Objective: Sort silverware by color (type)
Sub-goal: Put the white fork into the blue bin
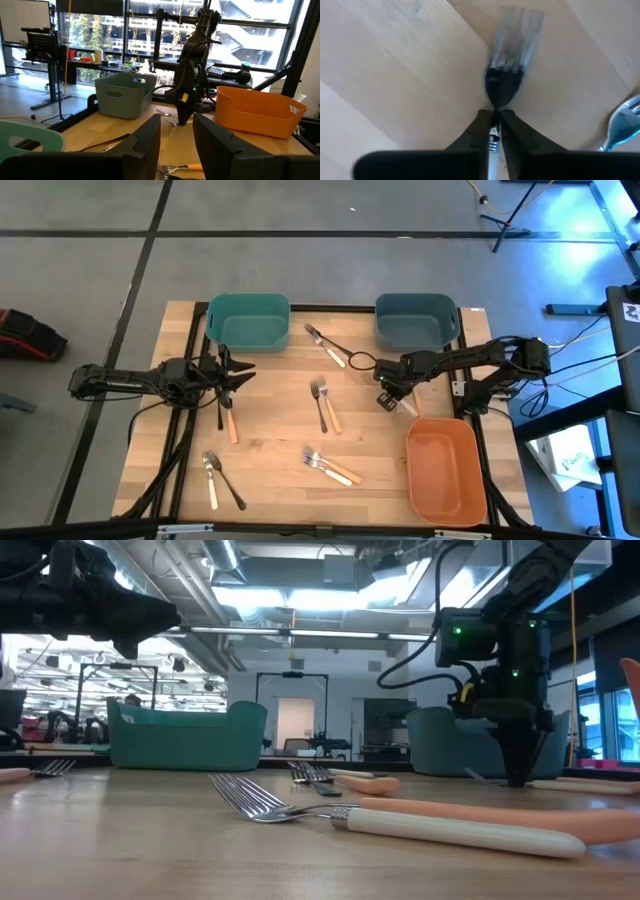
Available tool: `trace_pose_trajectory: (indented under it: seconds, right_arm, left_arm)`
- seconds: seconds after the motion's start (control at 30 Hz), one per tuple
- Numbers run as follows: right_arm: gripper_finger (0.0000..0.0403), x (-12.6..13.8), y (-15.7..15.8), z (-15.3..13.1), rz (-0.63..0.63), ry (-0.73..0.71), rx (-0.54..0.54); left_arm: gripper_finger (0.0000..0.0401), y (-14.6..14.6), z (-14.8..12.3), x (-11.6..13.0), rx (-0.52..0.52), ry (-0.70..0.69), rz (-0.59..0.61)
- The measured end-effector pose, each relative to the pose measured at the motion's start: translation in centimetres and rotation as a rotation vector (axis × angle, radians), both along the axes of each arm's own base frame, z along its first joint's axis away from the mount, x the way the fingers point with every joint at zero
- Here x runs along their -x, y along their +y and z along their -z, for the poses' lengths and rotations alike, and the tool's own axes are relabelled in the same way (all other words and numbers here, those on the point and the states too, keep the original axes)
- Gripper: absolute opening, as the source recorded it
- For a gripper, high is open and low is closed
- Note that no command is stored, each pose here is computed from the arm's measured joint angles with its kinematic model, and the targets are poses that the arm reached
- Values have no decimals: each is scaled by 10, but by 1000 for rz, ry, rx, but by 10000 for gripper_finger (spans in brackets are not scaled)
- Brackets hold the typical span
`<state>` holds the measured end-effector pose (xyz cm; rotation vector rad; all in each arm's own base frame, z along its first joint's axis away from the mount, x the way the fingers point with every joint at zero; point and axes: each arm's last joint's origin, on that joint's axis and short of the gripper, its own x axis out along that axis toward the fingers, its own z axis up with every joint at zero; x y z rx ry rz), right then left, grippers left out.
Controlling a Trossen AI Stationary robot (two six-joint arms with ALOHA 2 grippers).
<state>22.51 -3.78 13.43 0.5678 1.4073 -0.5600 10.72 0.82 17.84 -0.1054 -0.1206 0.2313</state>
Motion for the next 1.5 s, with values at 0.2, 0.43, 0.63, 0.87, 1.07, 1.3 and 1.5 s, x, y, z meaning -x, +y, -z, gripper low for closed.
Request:
trace_pose_trajectory:
  seconds: [0.2,0.43,0.63,0.87,1.07,1.3,1.5]
  right_arm:
    - [7,-6,-1,-7,-70,-1,24]
    - [3,-25,-7,-31,-138,-55,120]
    - [1,-37,-10,-62,-221,-117,185]
    - [2,-21,-8,-106,-277,-210,270]
    - [2,12,-23,-141,-231,-279,406]
    - [2,49,-61,-163,-186,-275,542]
    - [2,59,-101,-159,-177,-297,567]
  left_arm:
    - [110,0,0,0,0,-3,0]
    - [110,0,-1,0,19,-16,2]
    - [110,0,-2,0,31,-27,4]
    - [110,0,-2,0,55,-33,17]
    - [110,0,-2,0,57,-33,8]
    - [110,0,-2,0,97,-43,11]
    - [110,0,-2,0,109,-47,2]
